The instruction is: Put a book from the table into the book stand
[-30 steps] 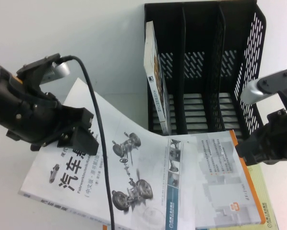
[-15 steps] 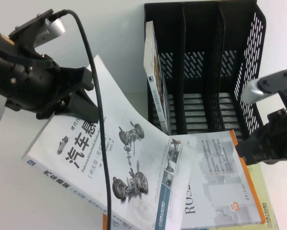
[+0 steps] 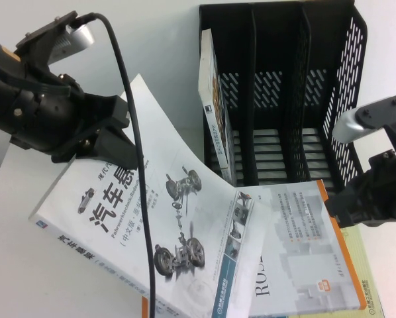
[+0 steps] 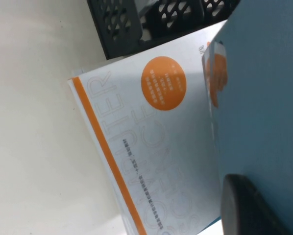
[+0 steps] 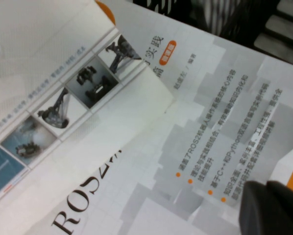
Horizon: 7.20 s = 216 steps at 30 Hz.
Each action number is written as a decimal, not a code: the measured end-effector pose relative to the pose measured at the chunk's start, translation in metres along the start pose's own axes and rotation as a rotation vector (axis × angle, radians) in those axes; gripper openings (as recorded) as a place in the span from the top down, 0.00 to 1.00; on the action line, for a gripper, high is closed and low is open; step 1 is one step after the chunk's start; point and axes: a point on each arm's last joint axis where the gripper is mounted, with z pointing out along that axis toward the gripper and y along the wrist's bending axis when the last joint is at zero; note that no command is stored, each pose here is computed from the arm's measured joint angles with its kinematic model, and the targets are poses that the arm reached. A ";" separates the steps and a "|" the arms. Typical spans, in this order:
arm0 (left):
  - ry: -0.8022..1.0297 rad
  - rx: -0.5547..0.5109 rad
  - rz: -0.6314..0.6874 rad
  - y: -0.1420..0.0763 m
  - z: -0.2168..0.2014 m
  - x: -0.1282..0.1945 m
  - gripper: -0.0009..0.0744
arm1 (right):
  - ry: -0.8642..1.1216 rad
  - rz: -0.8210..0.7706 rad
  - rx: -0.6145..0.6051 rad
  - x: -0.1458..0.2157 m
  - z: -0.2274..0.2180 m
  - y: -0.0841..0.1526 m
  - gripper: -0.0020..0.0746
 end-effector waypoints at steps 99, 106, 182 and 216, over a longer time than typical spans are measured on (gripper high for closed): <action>-0.356 -0.050 -0.193 -0.052 0.132 -0.160 0.84 | -0.154 0.214 0.521 -0.007 -0.128 -0.012 0.98; -0.360 -0.034 -0.158 -0.049 0.145 -0.164 0.67 | -0.141 0.222 0.502 -0.006 -0.127 -0.010 0.98; -0.452 -0.368 0.378 0.006 0.037 0.052 0.99 | -0.462 0.208 0.249 0.197 -0.099 0.015 0.98; -0.924 -0.492 0.029 0.135 0.053 0.281 0.99 | -0.460 0.220 0.234 0.197 -0.098 0.016 0.98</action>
